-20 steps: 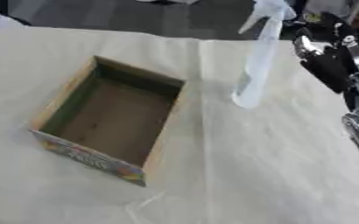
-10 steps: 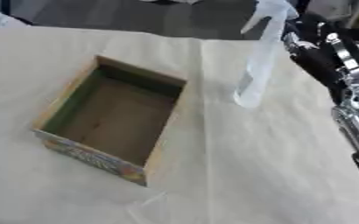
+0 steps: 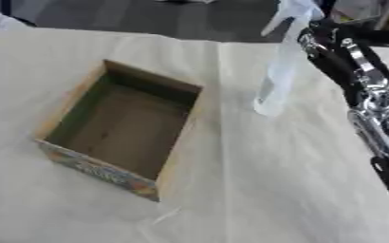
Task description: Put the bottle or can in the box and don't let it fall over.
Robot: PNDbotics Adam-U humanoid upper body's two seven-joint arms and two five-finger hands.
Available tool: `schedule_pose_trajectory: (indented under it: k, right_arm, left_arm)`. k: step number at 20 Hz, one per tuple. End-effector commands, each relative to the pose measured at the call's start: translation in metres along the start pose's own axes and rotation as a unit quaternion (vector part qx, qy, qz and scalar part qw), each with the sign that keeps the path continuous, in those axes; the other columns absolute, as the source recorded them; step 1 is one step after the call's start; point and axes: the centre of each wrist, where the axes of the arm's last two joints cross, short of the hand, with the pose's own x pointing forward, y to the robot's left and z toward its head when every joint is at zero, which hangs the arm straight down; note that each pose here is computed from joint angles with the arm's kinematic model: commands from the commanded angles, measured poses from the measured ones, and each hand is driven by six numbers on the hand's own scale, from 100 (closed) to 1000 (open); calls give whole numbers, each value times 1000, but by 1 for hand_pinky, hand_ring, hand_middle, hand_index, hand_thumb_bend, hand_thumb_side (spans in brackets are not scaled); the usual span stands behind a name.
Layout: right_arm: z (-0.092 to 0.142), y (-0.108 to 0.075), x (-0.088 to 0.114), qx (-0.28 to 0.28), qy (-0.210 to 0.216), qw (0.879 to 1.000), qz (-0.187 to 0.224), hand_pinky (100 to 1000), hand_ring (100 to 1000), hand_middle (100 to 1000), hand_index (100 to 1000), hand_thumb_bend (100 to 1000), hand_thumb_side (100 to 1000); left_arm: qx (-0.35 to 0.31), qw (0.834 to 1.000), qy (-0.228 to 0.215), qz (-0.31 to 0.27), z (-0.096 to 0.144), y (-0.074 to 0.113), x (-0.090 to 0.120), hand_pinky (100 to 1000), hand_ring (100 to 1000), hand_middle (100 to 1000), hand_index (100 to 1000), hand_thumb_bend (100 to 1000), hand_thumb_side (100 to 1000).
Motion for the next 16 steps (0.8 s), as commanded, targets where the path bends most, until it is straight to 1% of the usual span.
schedule_pose_trajectory:
  k: [1, 11, 16]
  right_arm:
    - [-3, -3, 6, -4, -11, 1000, -5, 1000, 1000, 1000, 1000, 100, 653]
    - [-9, -1, 6, 9, -13, 1000, -21, 1000, 1000, 1000, 1000, 100, 670]
    - [-15, -4, 4, 5, -12, 1000, -18, 1000, 1000, 1000, 1000, 100, 673]
  left_arm:
    - [-8, 1000, -13, -10, -6, 3, 7, 996, 797, 804, 776, 332, 509]
    - [-10, 1000, -13, -7, -6, 2, 7, 997, 797, 804, 776, 330, 509]
    - [-10, 1000, -14, -6, -6, 1, 7, 998, 796, 804, 776, 329, 510]
